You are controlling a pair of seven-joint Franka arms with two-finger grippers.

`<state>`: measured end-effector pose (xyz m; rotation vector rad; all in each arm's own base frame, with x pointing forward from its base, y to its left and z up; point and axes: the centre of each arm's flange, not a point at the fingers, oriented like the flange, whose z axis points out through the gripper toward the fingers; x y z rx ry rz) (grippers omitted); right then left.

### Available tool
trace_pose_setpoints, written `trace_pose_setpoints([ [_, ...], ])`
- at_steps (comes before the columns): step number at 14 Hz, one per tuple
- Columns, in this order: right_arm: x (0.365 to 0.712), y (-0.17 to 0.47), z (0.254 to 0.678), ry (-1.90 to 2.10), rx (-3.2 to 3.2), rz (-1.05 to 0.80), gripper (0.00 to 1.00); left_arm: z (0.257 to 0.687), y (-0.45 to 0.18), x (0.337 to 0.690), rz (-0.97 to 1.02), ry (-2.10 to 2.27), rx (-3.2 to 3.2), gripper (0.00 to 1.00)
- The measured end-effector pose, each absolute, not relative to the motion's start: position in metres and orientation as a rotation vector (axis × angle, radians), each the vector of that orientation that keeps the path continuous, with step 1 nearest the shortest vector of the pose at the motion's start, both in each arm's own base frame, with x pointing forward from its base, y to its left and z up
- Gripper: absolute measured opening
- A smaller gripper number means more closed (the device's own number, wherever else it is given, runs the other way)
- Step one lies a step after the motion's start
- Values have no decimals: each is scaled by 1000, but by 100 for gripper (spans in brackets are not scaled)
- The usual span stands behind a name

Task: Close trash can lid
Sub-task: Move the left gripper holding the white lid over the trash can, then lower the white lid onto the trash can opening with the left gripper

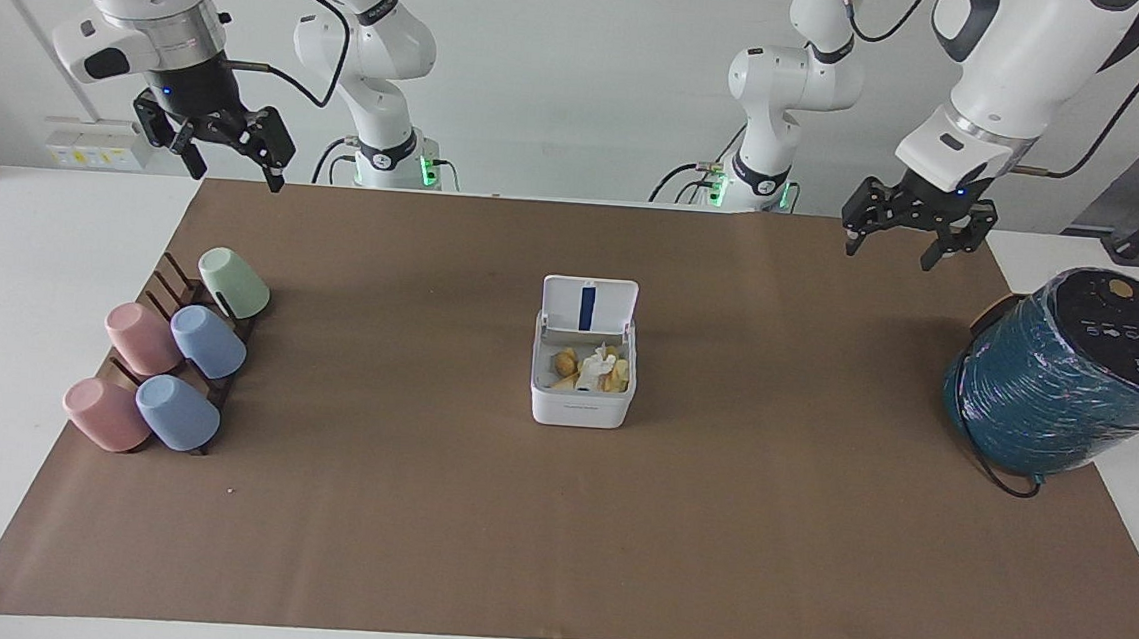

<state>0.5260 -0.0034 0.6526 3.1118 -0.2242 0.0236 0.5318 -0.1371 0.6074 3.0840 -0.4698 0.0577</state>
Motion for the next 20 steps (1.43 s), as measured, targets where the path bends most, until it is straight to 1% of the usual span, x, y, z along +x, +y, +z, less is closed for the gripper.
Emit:
trace_pose_setpoints([
  [2,526,-3,653,-224,3112,24,100,600,-169,519,72,-547,3069,59],
  [4,526,-3,653,-224,3112,24,100,590,-199,504,71,-615,3056,36],
  [5,526,-3,653,-224,3112,24,100,585,-215,496,72,-632,3051,20],
  [7,526,-3,653,-224,3112,24,100,574,-246,480,68,-636,3048,1],
  [14,526,-3,653,-224,3112,24,100,530,-345,429,87,-580,3038,1],
  [16,526,-3,653,-224,3112,24,100,520,-363,429,138,-571,3015,1],
  [20,526,-3,653,-224,3112,24,100,508,-376,447,258,-554,2962,1],
])
